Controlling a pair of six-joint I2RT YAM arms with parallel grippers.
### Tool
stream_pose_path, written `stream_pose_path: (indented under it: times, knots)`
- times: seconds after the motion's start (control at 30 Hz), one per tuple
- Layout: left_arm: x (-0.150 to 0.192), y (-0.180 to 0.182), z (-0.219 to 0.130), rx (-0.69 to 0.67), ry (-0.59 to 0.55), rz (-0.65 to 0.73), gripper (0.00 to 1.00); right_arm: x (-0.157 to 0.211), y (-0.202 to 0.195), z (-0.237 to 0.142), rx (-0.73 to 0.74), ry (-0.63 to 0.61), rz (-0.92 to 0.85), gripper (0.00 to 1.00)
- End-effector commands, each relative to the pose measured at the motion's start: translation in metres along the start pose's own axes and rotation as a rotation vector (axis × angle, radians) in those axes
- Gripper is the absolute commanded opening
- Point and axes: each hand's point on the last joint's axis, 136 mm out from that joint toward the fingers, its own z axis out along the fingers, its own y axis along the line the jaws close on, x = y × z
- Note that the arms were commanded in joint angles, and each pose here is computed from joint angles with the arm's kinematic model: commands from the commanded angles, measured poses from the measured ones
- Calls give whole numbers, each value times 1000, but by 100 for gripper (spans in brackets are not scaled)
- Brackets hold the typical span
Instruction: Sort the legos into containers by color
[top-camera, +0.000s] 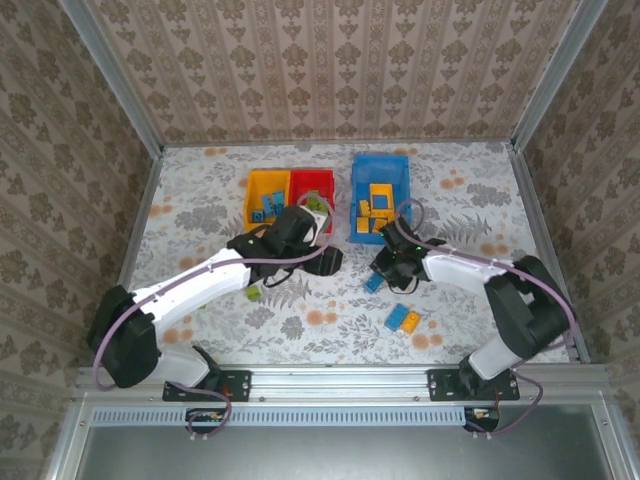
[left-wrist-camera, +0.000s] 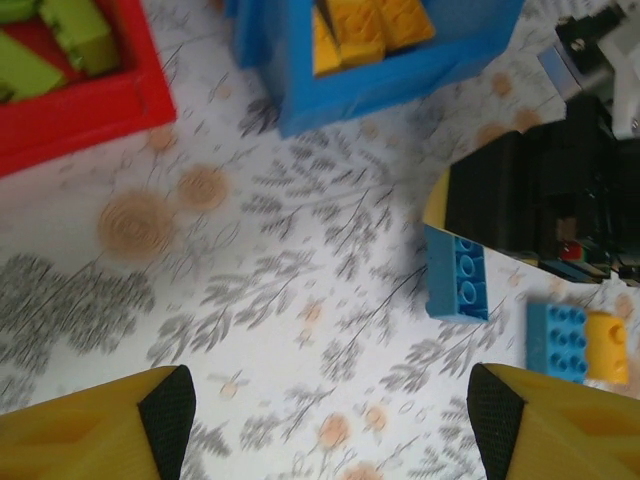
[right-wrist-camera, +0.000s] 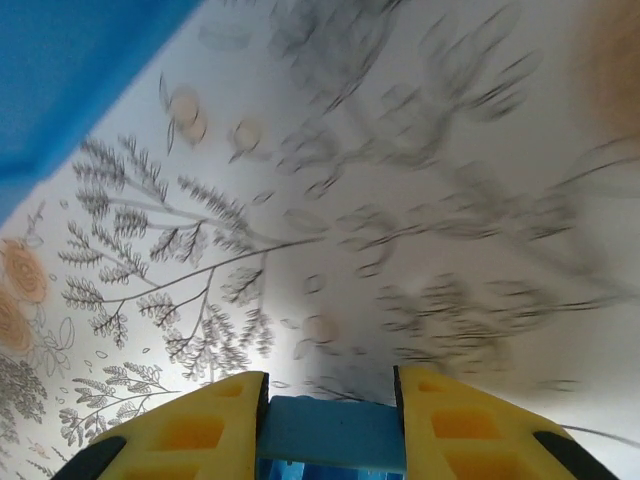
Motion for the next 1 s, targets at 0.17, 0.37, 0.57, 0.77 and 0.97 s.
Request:
stream_pose_path:
  times: [0.17, 0.37, 0.57, 0.77, 0.97]
  knots:
    - [46, 22, -2, -44, 106, 34, 76, 44, 39, 20, -7, 53, -19, 45]
    - [54, -2, 19, -1, 166, 119, 77, 33, 31, -1, 27, 3, -40, 68]
    - [61, -21, 50, -26, 242, 220, 82, -2, -8, -46, 72, -68, -32, 74]
    - [73, -10, 74, -86, 334, 282, 87, -27, -54, -92, 42, -134, 16, 74]
    - [91, 4, 96, -115, 425, 314, 82, -25, -63, -111, -14, -151, 28, 72]
